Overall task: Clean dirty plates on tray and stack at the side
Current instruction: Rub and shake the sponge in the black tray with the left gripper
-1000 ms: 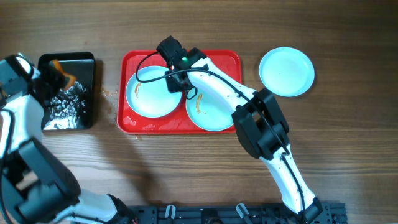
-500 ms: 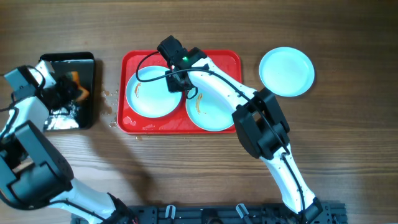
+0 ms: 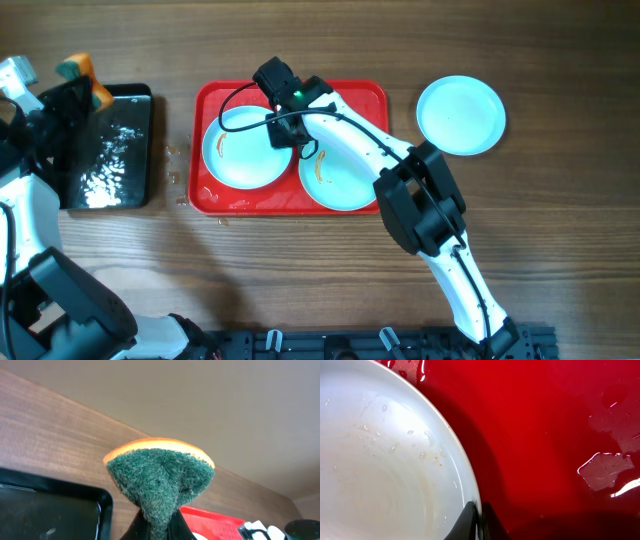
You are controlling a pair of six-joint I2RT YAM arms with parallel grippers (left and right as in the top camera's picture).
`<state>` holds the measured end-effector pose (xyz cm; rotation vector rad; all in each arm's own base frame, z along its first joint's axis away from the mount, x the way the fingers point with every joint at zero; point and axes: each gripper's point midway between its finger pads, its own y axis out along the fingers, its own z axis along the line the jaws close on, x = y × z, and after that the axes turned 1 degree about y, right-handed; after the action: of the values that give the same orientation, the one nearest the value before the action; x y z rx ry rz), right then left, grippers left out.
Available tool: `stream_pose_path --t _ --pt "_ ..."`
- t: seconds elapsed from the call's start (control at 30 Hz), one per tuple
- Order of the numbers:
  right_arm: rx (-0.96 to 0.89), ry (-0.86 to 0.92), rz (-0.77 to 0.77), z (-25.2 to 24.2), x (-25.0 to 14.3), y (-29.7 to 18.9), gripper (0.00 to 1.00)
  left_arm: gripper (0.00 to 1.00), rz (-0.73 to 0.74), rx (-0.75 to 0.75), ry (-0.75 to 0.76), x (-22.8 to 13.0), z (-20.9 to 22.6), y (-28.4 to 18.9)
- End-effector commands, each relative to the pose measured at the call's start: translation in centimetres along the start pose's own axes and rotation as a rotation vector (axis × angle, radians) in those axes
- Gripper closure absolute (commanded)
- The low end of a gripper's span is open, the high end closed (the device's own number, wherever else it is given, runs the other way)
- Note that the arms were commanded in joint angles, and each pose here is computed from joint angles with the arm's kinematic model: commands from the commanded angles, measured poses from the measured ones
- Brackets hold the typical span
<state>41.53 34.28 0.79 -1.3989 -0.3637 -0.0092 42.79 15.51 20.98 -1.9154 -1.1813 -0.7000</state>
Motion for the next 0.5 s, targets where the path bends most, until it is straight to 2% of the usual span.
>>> stream_pose_path --t 0.0,0.1,0.2,0.33,0.47 --pt "-0.029 -0.024 0.056 -0.7 -1.7 1.5 0.96 0.96 0.081 0.164 -0.059 -3.7 4.5 0.7" --pt "-0.029 -0.025 0.056 -0.7 -1.7 1.5 0.96 0.96 0.179 0.255 -0.115 -8.4 8.3 1.5" --pt "-0.029 -0.026 0.057 -0.7 -1.7 1.4 0.96 0.96 0.187 0.226 -0.128 -8.9 8.5 1.6" --pt "-0.03 -0.026 0.059 -0.7 -1.8 1.4 0.96 0.96 0.056 -0.03 -0.033 -3.9 3.2 0.6" --pt "-0.03 -0.026 0.06 -0.7 -1.8 1.4 0.96 0.96 -0.077 -0.111 0.007 1.3 -1.2 -1.6"
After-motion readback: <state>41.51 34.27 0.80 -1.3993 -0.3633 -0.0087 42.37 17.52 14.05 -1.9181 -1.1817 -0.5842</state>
